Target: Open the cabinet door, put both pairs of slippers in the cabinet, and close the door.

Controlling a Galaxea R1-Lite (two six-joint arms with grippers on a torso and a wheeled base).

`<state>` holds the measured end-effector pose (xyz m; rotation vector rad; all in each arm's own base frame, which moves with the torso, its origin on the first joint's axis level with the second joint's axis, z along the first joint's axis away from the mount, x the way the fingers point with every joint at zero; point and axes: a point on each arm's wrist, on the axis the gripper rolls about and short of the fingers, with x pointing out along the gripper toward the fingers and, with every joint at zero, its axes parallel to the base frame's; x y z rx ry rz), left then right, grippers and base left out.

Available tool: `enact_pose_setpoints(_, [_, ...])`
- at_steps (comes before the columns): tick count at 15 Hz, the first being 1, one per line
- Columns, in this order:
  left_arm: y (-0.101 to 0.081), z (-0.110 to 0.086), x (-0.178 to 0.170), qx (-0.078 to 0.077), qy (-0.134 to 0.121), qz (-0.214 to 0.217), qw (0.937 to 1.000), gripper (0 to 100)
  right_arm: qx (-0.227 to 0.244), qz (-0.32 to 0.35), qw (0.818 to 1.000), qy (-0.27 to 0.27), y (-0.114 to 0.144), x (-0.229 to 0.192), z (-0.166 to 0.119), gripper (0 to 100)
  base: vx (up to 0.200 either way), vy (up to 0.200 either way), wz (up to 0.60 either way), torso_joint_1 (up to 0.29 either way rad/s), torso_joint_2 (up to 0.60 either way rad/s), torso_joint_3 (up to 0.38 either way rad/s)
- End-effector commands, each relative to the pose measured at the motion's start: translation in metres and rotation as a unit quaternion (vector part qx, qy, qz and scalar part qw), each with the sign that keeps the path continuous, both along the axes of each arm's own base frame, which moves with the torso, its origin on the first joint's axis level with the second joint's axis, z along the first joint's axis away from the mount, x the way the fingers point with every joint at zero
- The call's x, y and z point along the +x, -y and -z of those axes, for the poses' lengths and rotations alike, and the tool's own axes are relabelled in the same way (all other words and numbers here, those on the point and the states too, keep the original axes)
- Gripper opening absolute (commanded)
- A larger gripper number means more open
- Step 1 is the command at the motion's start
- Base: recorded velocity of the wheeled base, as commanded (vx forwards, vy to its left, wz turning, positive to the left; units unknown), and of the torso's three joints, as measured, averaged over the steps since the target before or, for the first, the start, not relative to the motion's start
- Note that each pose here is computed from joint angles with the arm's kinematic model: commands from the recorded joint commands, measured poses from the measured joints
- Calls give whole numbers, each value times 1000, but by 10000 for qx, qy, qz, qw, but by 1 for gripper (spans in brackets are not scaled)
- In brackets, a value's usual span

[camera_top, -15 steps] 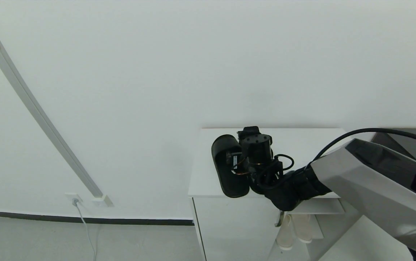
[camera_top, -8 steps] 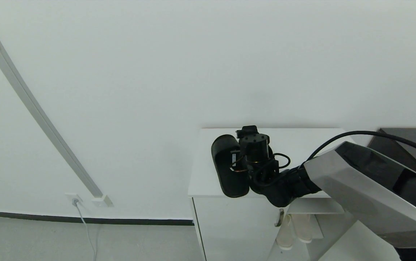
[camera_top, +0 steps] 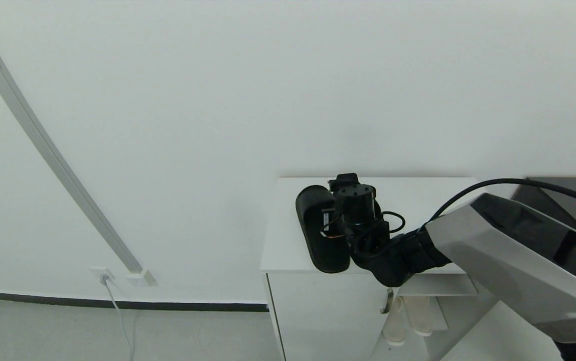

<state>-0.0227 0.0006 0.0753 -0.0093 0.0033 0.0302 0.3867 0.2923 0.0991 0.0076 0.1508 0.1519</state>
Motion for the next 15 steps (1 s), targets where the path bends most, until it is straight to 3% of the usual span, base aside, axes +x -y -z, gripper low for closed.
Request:
enact_pose_setpoints(1, [0,0,0,8,1,-2,10000,0,46,-88,9999,118,9,-19,-28,0,0,0,0,0,0,0])
enact_pose_setpoints(4, [0,0,0,24,1,5,10000,0,130,-334,9991,209,20,-47,-53,0,0,0,0,0,0,0])
enact_pose_setpoints(7, [0,0,0,24,1,5,10000,0,142,-1030,9946,68,38,-88,-69,0,0,0,0,0,0,0])
enact_pose_setpoints(11, [0,0,0,16,1,13,10000,0,67,-1593,9871,-149,55,-129,-64,0,0,0,0,0,0,0])
enact_pose_setpoints(15, [0,0,0,8,1,13,10000,0,51,-1654,9861,-160,52,-132,-56,0,0,0,0,0,0,0])
